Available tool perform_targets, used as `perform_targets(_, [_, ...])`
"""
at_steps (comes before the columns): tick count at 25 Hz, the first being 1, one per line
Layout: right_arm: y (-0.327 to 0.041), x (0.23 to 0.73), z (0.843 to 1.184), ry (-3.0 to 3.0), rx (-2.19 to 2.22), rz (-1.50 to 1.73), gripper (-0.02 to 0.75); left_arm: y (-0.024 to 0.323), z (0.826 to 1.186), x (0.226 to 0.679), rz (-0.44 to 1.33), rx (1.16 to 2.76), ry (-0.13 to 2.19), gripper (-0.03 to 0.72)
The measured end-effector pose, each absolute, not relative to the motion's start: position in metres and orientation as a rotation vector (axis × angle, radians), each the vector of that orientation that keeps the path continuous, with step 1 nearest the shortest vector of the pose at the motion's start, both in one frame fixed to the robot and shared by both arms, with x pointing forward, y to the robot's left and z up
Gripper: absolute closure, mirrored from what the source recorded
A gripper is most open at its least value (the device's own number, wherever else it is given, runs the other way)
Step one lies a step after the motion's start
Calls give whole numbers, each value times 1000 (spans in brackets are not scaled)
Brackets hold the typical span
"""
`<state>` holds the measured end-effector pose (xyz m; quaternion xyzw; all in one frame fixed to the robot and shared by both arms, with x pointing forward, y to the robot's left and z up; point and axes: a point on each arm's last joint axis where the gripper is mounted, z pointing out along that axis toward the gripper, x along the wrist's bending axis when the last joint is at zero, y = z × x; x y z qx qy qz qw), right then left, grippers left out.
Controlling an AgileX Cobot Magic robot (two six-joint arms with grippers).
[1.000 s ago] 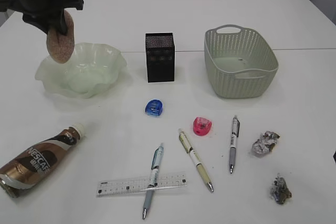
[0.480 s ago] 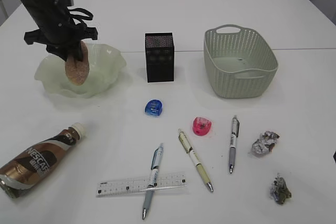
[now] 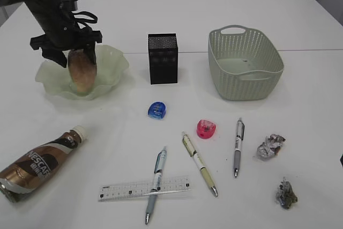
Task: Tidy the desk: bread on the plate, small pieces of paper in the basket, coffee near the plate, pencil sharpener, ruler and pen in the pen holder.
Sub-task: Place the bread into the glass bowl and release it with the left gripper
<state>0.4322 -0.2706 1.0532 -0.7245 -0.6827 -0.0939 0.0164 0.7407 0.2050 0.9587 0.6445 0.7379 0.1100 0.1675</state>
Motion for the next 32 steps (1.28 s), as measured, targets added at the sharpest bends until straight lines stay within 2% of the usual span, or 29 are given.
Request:
perform_targets(14, [-271,432,1053,-2124,-2251,-292,248,205,961,738,295,1847,2115,101])
perform_targets(22, [-271,432,1053,-2124,-2251,-292,248,209,1007,720,296,1876,2106,109])
perform_targets(27, [-271,432,1053,-2124,-2251,-292,248,215,1046,699,302,1930,2107,153])
perform_targets(32, [-271,432,1053,-2124,-2251,-292,248,215,1095,679,318,1883,2017,188])
